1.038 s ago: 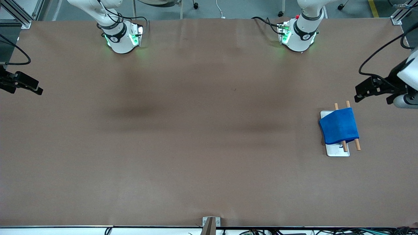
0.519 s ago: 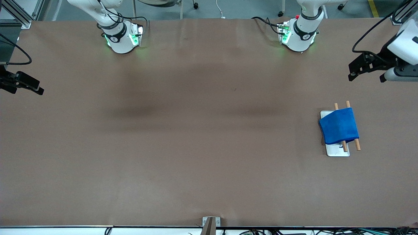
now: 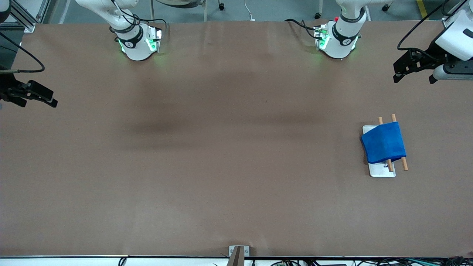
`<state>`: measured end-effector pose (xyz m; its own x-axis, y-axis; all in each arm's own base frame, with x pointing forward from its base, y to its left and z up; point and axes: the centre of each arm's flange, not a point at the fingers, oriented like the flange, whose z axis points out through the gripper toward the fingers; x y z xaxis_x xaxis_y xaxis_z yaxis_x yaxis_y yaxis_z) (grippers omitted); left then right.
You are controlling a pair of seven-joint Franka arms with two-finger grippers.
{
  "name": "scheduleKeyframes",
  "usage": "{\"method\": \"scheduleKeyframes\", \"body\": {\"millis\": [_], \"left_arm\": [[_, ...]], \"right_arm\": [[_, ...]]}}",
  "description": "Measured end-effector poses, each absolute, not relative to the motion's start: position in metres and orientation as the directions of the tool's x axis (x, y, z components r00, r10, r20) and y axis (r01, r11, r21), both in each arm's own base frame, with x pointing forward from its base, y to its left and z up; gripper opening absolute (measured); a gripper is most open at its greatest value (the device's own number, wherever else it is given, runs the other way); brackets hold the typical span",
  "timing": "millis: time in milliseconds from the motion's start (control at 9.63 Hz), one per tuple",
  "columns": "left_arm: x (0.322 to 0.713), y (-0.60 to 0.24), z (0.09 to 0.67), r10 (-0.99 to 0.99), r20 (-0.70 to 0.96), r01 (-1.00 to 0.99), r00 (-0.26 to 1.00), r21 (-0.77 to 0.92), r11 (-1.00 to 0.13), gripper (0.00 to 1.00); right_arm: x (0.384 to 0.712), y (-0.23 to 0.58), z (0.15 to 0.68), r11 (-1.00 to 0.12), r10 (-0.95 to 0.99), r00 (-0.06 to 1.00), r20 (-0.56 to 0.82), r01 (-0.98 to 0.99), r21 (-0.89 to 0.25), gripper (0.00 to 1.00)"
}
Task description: Right arm passes towel to left arm to hang
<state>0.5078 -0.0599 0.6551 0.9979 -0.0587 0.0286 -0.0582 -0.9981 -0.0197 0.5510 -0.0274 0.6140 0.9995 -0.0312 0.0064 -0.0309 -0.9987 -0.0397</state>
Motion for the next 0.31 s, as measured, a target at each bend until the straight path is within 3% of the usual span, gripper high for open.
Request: {"method": "scheduleKeyframes", "body": {"millis": [311], "left_arm": [[0.5173,-0.0573,0.6515,-0.055,0.028,-0.055,0.998,-0.015,-0.998,1.00]], "right_arm": [[0.5500,-0.0262,0.6036,-0.999,-0.029,0.999,-0.017,-0.030,-0.040,1.00]]}}
